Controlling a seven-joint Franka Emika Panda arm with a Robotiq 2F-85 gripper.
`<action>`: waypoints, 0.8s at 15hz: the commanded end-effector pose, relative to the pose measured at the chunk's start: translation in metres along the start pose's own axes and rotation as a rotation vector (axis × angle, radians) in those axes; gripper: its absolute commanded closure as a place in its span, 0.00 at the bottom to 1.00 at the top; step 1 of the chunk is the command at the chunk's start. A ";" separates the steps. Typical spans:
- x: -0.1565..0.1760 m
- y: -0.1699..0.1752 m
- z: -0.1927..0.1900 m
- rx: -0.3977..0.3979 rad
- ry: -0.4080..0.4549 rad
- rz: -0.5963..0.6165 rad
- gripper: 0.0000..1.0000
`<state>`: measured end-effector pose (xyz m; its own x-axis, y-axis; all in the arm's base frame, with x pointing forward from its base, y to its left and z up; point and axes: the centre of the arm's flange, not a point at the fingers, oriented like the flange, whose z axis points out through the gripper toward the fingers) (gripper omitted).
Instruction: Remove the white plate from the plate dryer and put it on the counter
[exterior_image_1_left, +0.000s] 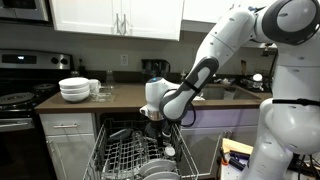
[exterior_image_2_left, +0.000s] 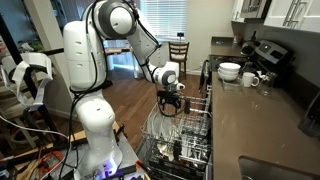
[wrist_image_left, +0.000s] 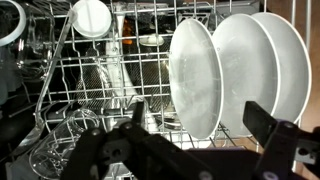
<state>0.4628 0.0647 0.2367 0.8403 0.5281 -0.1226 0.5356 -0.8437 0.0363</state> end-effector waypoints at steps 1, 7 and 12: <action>0.000 0.000 0.000 0.000 0.001 0.000 0.00; 0.017 -0.009 0.022 -0.021 0.040 -0.046 0.00; 0.036 -0.019 0.049 0.005 0.077 -0.106 0.00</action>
<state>0.4673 0.0887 0.2040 0.8123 0.5801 -0.0593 0.5825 -0.8120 0.0356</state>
